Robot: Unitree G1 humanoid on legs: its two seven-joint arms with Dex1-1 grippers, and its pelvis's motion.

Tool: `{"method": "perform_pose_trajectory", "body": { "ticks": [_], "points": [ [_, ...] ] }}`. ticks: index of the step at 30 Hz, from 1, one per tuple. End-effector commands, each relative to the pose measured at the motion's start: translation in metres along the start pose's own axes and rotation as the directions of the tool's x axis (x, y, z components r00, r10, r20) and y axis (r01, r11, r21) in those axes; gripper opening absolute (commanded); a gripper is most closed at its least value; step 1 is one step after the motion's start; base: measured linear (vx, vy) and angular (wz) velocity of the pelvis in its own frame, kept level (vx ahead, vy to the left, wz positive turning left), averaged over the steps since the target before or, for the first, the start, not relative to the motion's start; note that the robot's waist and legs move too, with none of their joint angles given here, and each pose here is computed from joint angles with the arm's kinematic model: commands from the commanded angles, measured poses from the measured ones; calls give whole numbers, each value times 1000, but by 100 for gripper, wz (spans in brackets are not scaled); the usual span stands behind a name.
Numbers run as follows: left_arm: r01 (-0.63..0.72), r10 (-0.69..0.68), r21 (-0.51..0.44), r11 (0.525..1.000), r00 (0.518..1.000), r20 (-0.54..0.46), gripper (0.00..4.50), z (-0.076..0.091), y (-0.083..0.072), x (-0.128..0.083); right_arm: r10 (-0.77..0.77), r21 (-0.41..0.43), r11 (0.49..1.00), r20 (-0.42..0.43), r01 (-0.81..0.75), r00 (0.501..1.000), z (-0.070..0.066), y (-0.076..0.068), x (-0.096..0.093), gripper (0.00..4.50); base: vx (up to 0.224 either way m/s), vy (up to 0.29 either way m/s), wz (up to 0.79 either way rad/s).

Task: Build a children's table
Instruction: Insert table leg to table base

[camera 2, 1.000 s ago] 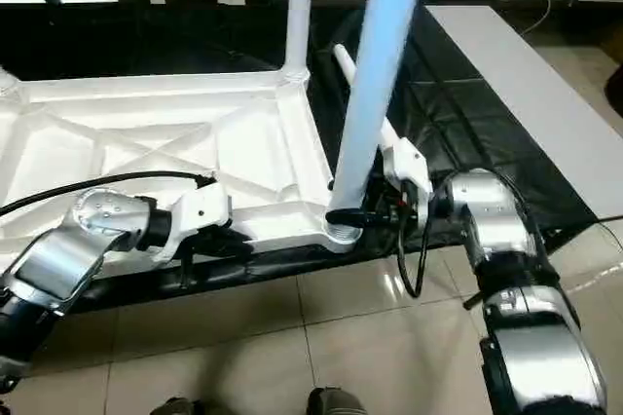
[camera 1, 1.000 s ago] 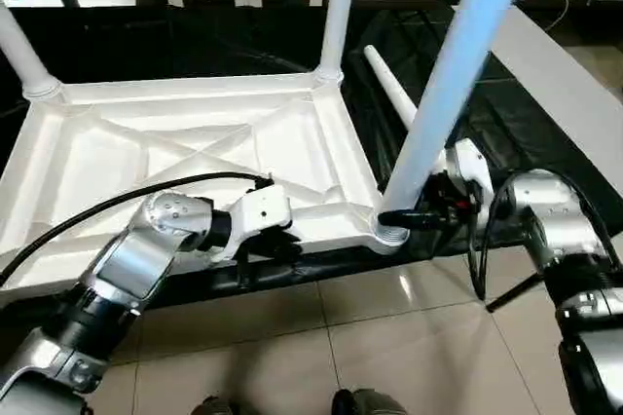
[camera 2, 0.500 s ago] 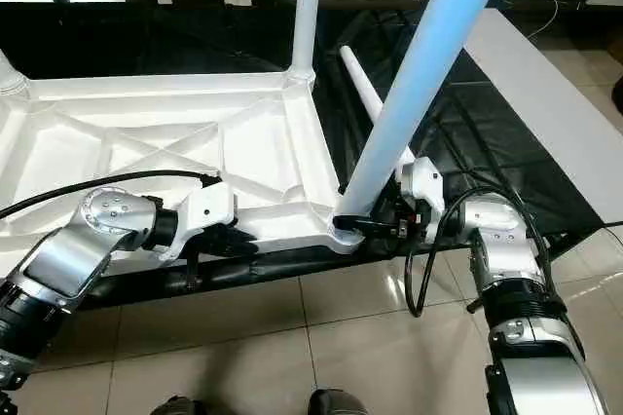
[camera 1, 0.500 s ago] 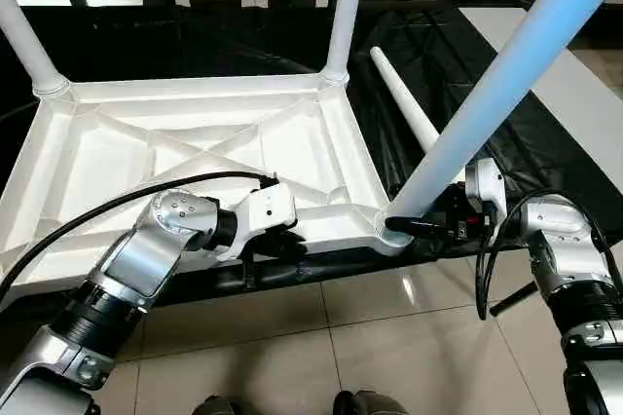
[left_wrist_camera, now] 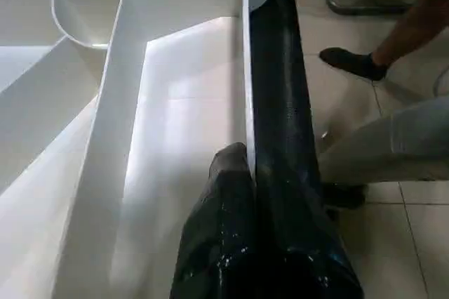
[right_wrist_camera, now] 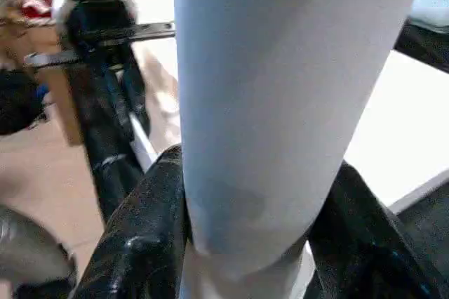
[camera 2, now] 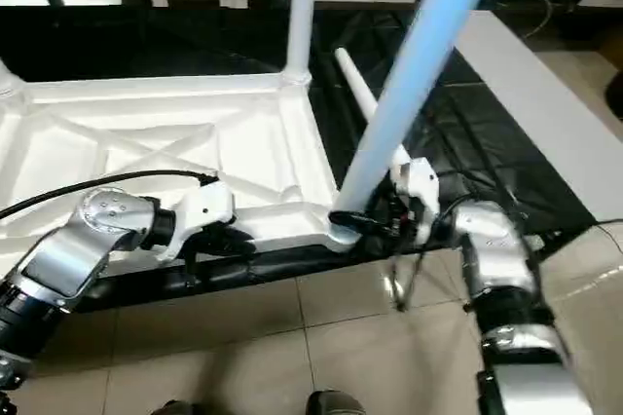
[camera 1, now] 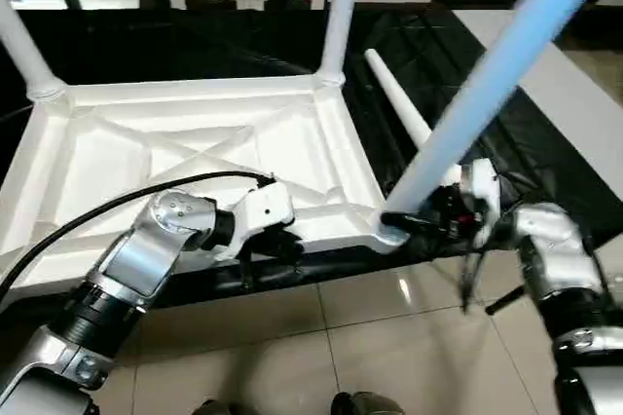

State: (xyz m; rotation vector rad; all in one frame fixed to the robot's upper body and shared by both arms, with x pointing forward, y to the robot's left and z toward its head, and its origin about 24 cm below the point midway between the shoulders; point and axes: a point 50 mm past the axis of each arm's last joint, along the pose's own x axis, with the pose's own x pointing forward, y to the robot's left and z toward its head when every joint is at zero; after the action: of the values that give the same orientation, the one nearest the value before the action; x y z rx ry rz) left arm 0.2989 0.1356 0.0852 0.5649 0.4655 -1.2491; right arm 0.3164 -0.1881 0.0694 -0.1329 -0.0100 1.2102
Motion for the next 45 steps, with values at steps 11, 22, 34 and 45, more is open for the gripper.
{"method": "perform_pose_trajectory", "body": {
  "ticks": [11,22,34,45],
  "points": [
    [-351,311,-295,889,934,-173,0,-3,22,29,-458,170,809,-416,562,786,-81,17,42,188,0,0,0],
    [-437,439,-467,769,892,-112,0,25,30,44,-664,252,478,-523,842,534,-88,32,97,188,0,0,0],
    [-325,317,-167,931,946,-74,0,10,14,36,-547,273,717,-351,641,760,-51,3,97,188,0,0,0],
    [-215,234,-150,965,964,129,0,6,7,3,-345,209,922,54,327,937,27,-21,51,188,5,1,0]
  ]
}}
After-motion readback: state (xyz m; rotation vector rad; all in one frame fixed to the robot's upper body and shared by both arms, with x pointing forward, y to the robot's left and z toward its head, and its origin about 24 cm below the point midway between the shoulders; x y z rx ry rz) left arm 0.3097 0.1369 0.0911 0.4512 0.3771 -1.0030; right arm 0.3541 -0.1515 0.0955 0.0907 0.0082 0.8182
